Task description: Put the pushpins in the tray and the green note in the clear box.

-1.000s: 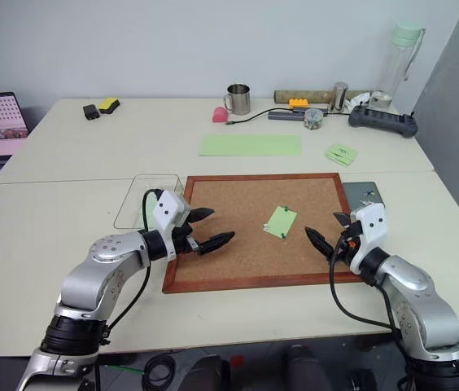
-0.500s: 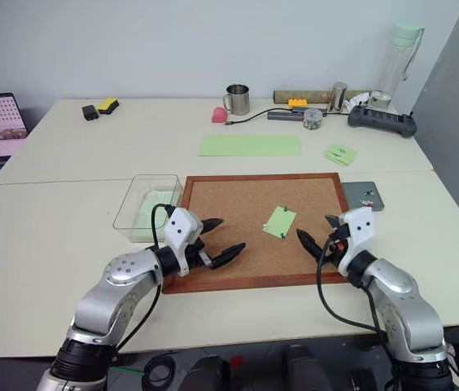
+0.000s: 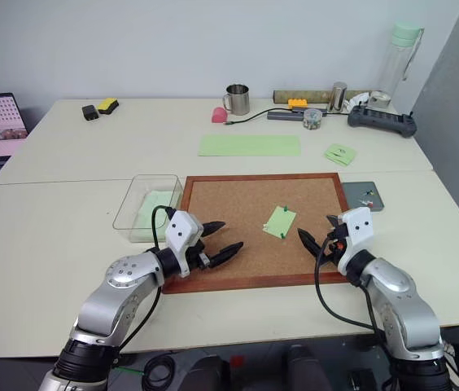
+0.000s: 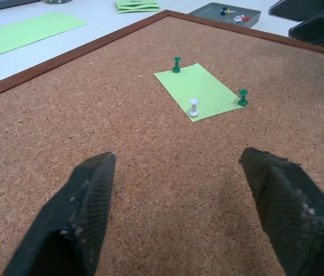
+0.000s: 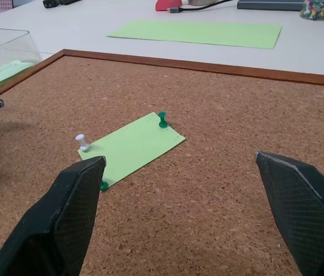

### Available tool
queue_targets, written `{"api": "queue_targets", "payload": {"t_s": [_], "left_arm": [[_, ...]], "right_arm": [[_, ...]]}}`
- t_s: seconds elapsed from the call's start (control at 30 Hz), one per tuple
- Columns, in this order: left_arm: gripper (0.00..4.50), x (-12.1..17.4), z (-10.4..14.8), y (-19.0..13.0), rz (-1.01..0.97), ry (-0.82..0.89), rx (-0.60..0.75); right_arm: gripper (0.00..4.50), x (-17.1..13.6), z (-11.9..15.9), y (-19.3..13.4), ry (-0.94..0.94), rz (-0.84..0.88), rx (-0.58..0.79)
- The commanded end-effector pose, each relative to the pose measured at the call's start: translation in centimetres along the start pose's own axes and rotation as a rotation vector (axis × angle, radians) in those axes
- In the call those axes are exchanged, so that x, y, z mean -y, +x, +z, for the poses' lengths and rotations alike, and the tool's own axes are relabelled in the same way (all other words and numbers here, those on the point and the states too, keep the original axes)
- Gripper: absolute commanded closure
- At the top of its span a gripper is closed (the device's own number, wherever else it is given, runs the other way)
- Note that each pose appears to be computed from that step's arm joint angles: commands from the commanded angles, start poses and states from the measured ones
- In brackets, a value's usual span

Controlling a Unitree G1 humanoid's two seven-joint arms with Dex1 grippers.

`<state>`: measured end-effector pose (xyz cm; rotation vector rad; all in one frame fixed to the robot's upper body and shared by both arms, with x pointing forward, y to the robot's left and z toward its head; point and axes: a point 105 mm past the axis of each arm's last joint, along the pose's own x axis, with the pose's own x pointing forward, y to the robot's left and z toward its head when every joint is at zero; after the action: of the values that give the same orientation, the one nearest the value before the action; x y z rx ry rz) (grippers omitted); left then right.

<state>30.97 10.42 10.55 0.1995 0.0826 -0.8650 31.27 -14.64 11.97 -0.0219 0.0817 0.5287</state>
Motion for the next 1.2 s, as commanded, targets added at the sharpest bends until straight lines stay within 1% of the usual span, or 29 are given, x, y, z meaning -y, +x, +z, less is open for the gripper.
{"api": "queue_targets", "payload": {"t_s": [0.03,0.27,0.3,0.33,0.37,0.43,0.5,0.53,0.63,0.73,0.8,0.87,0.93,1.0,1.2], "left_arm": [[1.84,-0.3,1.6,0.1,-0.007,0.028,0.062],[3.28,-0.1,1.8,0.5,-0.004,0.028,0.068],[3.3,-0.1,1.8,0.6,-0.004,0.027,0.069],[3.44,0.0,1.7,0.6,-0.004,0.027,0.07],[3.72,0.0,1.7,0.6,-0.004,0.026,0.07],[3.97,0.1,1.7,0.7,-0.005,0.022,0.07],[4.36,0.1,1.6,0.8,-0.006,0.02,0.07],[4.45,0.2,1.5,0.8,-0.007,0.014,0.07],[4.45,0.3,1.3,1.0,-0.01,0.006,0.069],[4.45,0.3,0.3,1.3,-0.006,-0.004,0.042],[4.45,0.7,-0.9,1.4,-0.022,-0.016,-0.013],[4.45,1.1,-3.0,1.5,-0.036,-0.011,-0.115],[4.45,1.2,-4.5,1.4,-0.034,-0.014,-0.178],[4.45,1.2,-4.8,1.4,-0.025,-0.017,-0.186],[4.45,1.2,-4.2,1.5,-0.016,-0.02,-0.161]], "right_arm": [[0.13,0.6,1.7,1.3,-0.042,-0.021,0.066],[0.13,1.3,1.3,4.5,-0.072,-0.038,0.058],[0.13,1.2,1.3,5.1,-0.072,-0.033,0.06],[0.13,1.1,1.3,5.5,-0.073,-0.028,0.063],[0.13,1.0,1.4,5.9,-0.074,-0.023,0.066],[0.13,0.8,1.3,6.6,-0.074,-0.017,0.071],[0.13,0.7,1.4,7.3,-0.074,-0.012,0.075],[0.13,0.5,1.4,7.7,-0.074,-0.006,0.078],[0.13,0.2,1.5,8.5,-0.071,0.003,0.084],[0.13,-0.1,1.3,9.1,-0.07,0.012,0.082],[0.13,-0.2,1.1,9.3,-0.072,0.017,0.079],[0.13,-0.4,0.9,9.5,-0.07,0.026,0.075],[0.13,-0.6,0.7,9.7,-0.067,0.034,0.071],[0.13,-0.9,0.5,9.9,-0.065,0.041,0.066],[0.13,-1.5,0.0,10.2,-0.045,0.07,0.053]]}}
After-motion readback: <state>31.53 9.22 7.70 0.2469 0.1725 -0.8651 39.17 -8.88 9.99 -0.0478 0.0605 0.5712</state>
